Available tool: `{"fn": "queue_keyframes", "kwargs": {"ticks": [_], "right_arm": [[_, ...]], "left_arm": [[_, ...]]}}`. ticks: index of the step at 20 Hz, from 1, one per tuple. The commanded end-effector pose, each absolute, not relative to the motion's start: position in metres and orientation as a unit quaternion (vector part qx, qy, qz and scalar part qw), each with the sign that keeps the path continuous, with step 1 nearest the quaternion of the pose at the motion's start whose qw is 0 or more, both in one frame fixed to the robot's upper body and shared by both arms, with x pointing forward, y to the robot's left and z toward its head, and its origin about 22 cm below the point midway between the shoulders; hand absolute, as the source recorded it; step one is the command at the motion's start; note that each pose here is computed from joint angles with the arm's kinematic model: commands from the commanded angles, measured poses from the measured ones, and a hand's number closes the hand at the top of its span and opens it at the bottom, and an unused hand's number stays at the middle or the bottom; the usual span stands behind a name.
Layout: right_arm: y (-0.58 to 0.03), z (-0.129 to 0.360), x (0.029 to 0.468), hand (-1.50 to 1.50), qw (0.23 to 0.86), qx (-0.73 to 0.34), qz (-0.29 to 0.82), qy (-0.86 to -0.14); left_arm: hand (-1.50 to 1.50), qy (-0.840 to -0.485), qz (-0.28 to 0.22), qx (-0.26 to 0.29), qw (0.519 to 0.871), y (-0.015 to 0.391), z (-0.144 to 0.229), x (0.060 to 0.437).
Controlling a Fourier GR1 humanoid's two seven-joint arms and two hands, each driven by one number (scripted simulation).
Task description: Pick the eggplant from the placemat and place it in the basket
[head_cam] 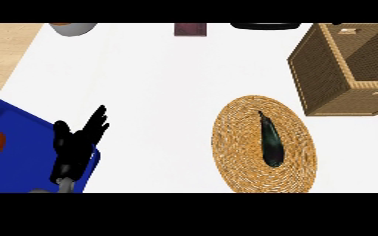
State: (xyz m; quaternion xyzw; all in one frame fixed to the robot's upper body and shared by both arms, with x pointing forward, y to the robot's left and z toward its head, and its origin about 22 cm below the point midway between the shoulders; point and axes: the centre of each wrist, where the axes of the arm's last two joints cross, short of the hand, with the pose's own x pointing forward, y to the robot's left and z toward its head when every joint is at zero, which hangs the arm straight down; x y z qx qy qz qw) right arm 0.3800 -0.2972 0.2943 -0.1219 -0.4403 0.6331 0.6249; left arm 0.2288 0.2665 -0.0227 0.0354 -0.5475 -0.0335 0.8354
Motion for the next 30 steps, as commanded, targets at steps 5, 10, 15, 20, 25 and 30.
{"fn": "queue_keyframes", "kwargs": {"ticks": [5,10,15,20,25,30], "right_arm": [[-0.298,0.275,0.377,-1.5,0.628,-0.095,0.652,-0.414],[-0.281,0.235,0.381,-1.5,0.637,-0.083,0.633,-0.432],[-0.291,0.229,0.377,-1.5,0.639,-0.076,0.625,-0.443],[-0.257,0.174,0.368,-1.5,0.635,-0.09,0.64,-0.422],[-0.267,0.151,0.364,-1.5,0.634,-0.091,0.653,-0.405],[-0.263,0.127,0.344,-1.5,0.631,-0.088,0.646,-0.42]], "left_arm": [[0.0,-0.482,-0.015,0.074,0.873,0.295,-0.045,0.199],[0.0,-0.482,-0.018,0.064,0.874,0.289,-0.046,0.188],[0.0,-0.482,-0.022,0.067,0.873,0.275,-0.056,0.188],[0.0,-0.492,-0.019,0.076,0.867,0.289,-0.051,0.202],[0.0,-0.48,-0.019,0.069,0.874,0.292,-0.056,0.198],[0.0,-0.484,-0.014,0.084,0.871,0.299,-0.045,0.206]]}}
